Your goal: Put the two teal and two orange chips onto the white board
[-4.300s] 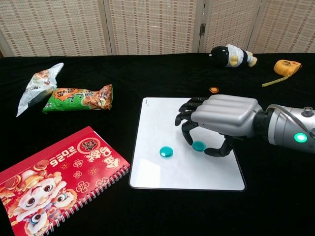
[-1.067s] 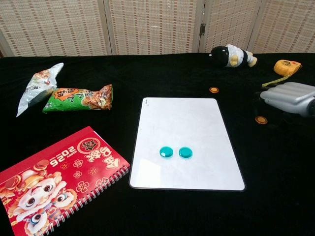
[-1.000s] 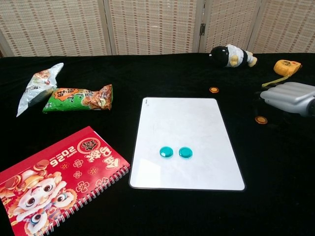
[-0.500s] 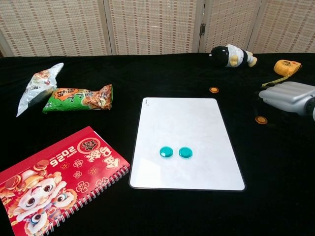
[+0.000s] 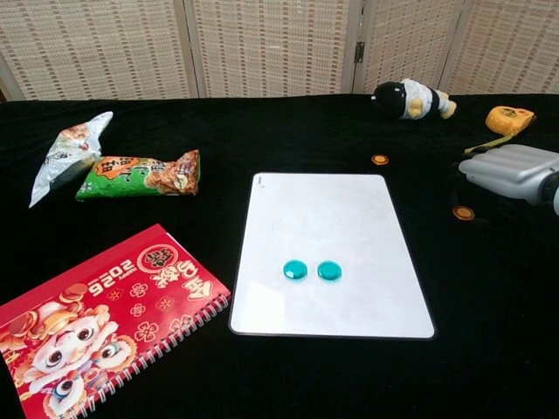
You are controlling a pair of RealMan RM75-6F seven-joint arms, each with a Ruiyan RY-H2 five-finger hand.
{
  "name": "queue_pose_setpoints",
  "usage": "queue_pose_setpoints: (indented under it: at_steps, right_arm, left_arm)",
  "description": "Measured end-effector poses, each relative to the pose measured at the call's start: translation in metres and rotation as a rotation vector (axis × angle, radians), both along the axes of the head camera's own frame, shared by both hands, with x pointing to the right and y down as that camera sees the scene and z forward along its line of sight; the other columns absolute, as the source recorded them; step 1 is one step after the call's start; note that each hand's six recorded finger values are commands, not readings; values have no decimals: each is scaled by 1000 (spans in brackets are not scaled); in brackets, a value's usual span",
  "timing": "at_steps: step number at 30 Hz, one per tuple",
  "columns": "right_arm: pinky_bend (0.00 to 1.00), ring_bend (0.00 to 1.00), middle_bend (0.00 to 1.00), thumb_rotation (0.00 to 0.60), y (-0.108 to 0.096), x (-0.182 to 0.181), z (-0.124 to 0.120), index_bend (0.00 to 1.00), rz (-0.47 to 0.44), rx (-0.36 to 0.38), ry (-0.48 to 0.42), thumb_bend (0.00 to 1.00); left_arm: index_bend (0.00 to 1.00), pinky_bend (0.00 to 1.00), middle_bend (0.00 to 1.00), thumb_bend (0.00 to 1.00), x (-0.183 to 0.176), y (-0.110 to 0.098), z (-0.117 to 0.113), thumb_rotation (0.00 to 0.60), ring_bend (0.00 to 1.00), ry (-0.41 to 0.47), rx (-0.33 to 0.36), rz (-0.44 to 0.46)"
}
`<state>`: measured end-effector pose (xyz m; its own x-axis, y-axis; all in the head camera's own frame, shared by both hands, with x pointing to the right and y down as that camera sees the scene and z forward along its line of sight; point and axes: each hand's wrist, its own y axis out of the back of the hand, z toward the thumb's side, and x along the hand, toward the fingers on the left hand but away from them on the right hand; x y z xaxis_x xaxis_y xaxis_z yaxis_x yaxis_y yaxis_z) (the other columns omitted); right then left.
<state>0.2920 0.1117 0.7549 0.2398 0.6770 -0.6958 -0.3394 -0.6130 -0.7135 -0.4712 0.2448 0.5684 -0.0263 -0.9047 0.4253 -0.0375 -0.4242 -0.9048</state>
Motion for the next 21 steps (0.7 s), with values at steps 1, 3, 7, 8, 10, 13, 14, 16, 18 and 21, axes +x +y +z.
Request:
queue_pose_setpoints:
  at_steps: [1,3,7,8,10,13,14,16,18,21]
  right_arm:
    - [0,68,171,600,0,0,0,501,0,0,-2,292]
    - [0,67,173,600,0,-1,-1,505,-1,1,-5,292]
    - [0,69,173,600,-1,-1,-4,505,1,7,-14,292]
    - [0,68,174,600,-2,-1,-6,505,0,10,-17,292]
    - [0,67,174,600,-3,-1,-9,505,-1,13,-22,292]
    - [0,67,174,600,-5,-5,-17,505,-3,19,-42,291]
    - [0,67,173,600,-6,-9,-20,505,-5,20,-54,291]
    - [0,67,173,600,-9,-18,-26,505,-13,22,-78,292]
    - [0,67,173,600,-12,-31,-29,505,-29,24,-97,291]
    - [0,65,173,600,-16,-56,-32,505,-56,17,-133,291]
  left_arm:
    - [0,0,0,99,0,0,0,600,0,0,0,0]
    - [0,0,0,99,0,1,0,600,0,-1,-2,0]
    - [0,0,0,98,-1,0,0,600,0,-2,-1,-1]
    - [0,0,0,99,-1,0,-1,600,0,-2,1,-1]
    - [0,0,0,98,-1,0,-1,600,0,-2,3,0]
    - [0,0,0,98,0,-1,-2,600,0,-1,4,1]
    - [0,0,0,98,0,-1,-2,600,0,-1,4,2]
    - [0,0,0,98,0,0,-3,600,0,-1,6,2]
    - [0,0,0,99,0,0,-5,600,0,-1,9,1]
    - [0,0,0,99,0,1,-6,600,0,-3,10,1]
